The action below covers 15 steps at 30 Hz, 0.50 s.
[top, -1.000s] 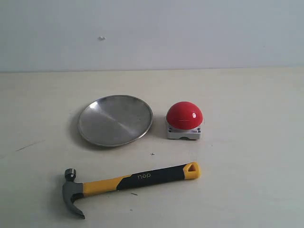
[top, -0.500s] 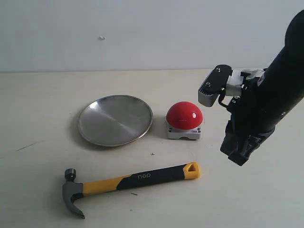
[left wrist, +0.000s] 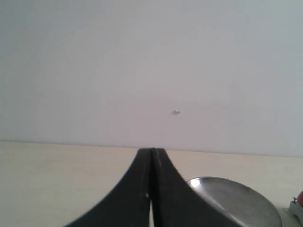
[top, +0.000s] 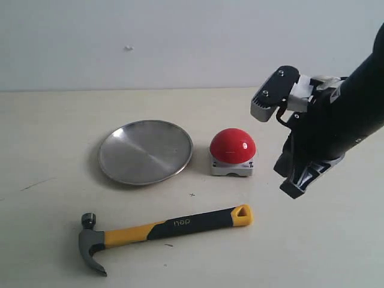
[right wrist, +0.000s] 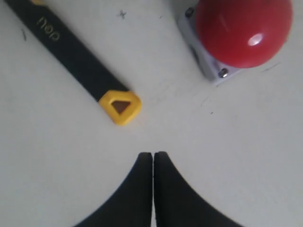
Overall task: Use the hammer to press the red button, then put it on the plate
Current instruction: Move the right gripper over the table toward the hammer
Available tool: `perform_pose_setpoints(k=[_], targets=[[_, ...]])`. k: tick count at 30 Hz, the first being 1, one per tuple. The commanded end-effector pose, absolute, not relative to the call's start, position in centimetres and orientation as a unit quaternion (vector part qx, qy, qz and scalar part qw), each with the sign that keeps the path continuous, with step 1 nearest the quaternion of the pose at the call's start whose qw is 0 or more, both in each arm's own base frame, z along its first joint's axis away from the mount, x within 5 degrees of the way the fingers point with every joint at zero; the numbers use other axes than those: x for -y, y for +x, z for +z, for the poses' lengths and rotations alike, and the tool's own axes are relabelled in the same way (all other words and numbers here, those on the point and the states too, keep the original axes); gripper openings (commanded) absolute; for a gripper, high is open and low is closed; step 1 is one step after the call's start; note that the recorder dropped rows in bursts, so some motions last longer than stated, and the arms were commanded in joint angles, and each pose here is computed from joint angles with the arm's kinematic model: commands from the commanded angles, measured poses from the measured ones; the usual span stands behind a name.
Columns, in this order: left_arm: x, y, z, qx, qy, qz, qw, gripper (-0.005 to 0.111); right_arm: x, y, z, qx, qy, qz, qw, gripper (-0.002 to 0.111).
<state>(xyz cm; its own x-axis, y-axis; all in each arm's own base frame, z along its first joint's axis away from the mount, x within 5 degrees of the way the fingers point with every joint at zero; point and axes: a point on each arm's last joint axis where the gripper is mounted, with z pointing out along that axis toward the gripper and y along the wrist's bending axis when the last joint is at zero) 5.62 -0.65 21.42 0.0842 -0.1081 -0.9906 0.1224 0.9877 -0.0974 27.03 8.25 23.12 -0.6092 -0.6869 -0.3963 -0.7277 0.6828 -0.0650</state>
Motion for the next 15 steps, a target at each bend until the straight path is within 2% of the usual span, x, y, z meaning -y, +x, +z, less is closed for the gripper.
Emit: perform_pose_setpoints(k=[1,8,15], targets=[[0.6,5.6,21.5,-0.669,0.004,-0.077,0.739,0.0,-8.0,26.1,22.8,-0.895,-0.368,0.045,0.249,0.0],[0.6,5.6,21.5,-0.669,0.004,-0.077,0.739,0.0,-8.3,25.4,22.2,-0.912,-0.329,0.087,0.23,0.0],[0.6,5.6,21.5,-0.669,0.004,-0.077,0.739,0.0,-8.4,27.1,20.8,-0.916,-0.349,0.071,0.187,0.0]])
